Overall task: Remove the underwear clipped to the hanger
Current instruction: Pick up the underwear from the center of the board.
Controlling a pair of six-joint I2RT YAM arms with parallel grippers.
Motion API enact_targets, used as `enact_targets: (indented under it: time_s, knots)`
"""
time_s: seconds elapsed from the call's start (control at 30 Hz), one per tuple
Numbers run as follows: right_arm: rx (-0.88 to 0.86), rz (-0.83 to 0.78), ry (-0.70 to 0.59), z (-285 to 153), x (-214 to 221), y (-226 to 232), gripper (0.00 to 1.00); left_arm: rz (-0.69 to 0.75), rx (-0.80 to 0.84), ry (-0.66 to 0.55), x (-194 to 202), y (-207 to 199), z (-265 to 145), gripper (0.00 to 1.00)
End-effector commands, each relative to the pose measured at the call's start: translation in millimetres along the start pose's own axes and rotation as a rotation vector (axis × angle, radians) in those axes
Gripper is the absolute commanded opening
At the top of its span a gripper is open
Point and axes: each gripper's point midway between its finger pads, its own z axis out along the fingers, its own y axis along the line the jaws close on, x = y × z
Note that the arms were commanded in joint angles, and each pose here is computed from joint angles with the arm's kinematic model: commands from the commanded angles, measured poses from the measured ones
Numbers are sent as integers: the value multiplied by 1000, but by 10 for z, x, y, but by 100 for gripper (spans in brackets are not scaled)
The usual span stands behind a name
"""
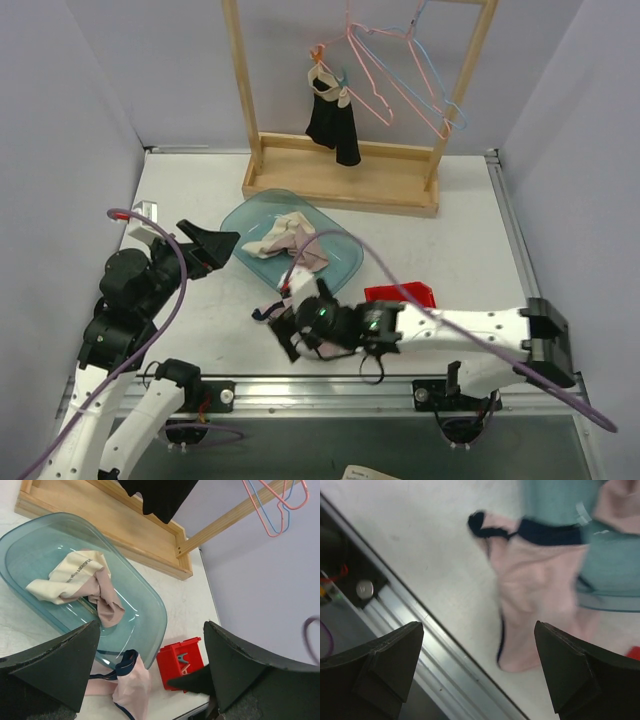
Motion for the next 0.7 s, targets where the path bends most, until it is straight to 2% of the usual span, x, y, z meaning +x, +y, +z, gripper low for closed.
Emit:
enact_targets:
  time_s: [0.0, 0.13, 0.37, 0.53, 0.67]
  knots:
    - [84, -9, -108, 196, 48, 379, 100, 22, 11, -25, -90, -58, -104, 94]
    - [133, -31, -39, 496, 288, 463, 100, 27, 6, -25, -80, -44, -154, 94]
    - [281, 4, 41, 510, 638, 187, 100, 40, -14, -29, -80, -8, -232, 94]
    - [385, 62, 9, 465, 734, -137, 100, 26, -19, -10, -10, 43, -169, 94]
    - [403, 75, -33, 376, 699, -217, 100, 27, -18, -2, 0, 38, -164, 94]
